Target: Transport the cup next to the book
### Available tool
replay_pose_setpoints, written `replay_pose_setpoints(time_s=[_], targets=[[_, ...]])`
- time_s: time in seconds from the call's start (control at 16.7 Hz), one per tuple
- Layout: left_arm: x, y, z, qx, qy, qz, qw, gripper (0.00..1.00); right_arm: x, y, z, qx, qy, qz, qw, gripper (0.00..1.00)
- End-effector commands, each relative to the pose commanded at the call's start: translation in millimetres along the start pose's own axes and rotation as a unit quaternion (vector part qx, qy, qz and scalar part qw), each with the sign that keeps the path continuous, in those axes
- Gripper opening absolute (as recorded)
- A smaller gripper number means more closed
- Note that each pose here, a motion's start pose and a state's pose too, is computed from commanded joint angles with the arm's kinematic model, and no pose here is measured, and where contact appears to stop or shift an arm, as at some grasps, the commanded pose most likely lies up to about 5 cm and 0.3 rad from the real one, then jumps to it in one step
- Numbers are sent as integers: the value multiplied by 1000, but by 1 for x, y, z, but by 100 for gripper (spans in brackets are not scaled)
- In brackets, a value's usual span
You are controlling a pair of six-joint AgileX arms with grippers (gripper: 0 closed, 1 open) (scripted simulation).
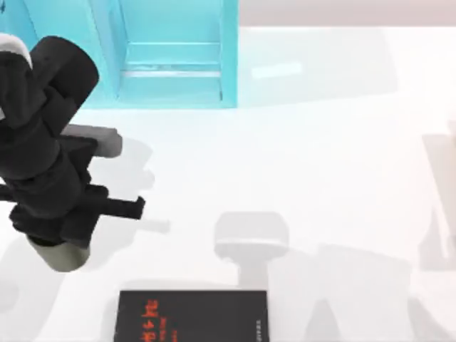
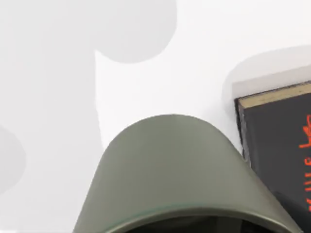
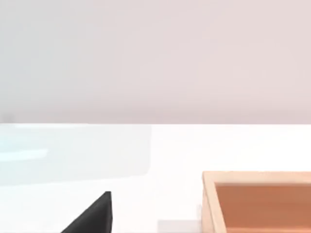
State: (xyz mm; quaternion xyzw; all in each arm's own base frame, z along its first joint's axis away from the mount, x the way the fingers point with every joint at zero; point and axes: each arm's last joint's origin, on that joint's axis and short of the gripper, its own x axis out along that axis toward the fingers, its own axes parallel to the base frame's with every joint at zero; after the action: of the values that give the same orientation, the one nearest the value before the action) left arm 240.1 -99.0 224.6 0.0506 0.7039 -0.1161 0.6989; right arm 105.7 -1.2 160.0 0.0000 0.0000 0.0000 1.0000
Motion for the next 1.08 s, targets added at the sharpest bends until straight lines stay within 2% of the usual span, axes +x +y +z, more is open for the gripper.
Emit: replay_pose_setpoints(time_s=[0.18,0.36,0.78,1.08], targets=[[-2,-14,-14,-65,-10,16,998,0,0,0,0,0,0,0,1000,100],[-4,-20,-23,-101,-21,26,994,0,0,0,0,0,0,0,1000,100],[-3,-20,-24,-109,-22,27,993,0,0,0,0,0,0,0,1000,100],[29,-14,-22,-107,-32,24,993,0,0,0,0,0,0,0,1000,100]])
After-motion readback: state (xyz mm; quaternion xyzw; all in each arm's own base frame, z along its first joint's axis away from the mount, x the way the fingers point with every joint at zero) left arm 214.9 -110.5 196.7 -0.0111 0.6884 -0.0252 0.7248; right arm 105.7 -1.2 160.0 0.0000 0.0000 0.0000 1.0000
